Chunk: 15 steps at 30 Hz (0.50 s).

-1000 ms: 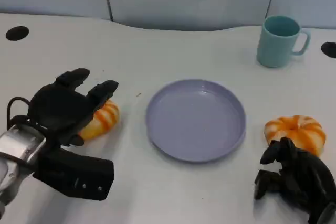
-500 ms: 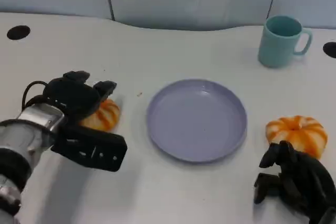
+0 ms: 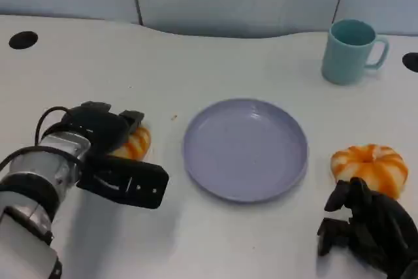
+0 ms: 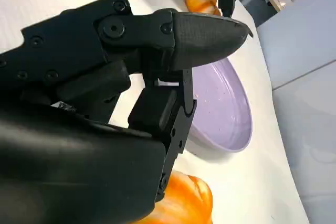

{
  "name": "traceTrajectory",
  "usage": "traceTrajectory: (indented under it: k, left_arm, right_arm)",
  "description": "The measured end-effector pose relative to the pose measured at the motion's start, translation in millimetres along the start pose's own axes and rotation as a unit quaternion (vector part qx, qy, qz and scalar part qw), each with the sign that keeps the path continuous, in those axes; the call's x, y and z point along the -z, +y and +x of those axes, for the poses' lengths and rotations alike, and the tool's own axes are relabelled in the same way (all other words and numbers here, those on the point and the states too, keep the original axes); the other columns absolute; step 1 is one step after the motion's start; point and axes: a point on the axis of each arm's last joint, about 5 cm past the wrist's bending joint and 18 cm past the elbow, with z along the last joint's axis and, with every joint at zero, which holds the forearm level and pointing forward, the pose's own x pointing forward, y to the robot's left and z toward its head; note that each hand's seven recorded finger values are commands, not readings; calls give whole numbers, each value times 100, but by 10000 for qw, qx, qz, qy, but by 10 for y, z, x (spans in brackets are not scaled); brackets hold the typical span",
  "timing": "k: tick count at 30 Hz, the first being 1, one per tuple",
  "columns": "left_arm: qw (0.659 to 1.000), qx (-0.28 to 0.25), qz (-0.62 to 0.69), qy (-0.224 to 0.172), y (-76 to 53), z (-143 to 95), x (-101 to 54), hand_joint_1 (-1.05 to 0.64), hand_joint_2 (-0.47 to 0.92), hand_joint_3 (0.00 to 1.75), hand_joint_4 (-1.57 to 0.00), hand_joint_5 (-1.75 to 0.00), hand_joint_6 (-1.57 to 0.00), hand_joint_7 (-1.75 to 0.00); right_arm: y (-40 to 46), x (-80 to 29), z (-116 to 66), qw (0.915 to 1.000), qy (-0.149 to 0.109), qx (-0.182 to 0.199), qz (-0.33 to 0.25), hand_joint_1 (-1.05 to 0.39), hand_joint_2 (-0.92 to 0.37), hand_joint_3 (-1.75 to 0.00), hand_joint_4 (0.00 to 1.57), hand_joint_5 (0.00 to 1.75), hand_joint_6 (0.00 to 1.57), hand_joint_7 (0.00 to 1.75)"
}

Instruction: Grasp the bread from the table and place it into the plate.

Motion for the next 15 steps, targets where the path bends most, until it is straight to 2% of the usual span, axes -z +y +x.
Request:
traceTrajectory:
  k: [3, 6, 9, 13, 15]
  left_arm:
    - [9999, 33, -58, 80, 27, 14, -13, -30, 70, 0, 0, 0, -3, -1]
    - [9980, 395, -312, 376, 4, 43, -74, -34, 68, 0, -4, -2, -5, -2]
    - [9970, 457, -371, 495, 2, 49, -86, -34, 69, 1, -6, -3, -6, -2]
    - [9964, 416, -485, 552, -8, 55, -108, -20, 78, 4, -24, -10, -13, -3]
    - [9968, 242, -522, 547, -25, 54, -116, -17, 80, 3, -29, -11, -14, -3]
  right_arm:
    - [-3, -1, -12, 10000, -6, 13, -3, -44, -92, -48, 128, 118, 116, 113]
    - [2, 14, -71, 10000, 16, 75, -1, -43, -92, -49, 127, 119, 115, 114]
    - [4, 29, -103, 10000, 16, 86, -10, -44, -92, -49, 128, 119, 115, 114]
    - [1, 35, -128, 9999, 19, 108, -14, -43, -92, -49, 127, 121, 114, 115]
    - [3, 37, -142, 9999, 20, 139, -11, -43, -92, -49, 126, 122, 113, 116]
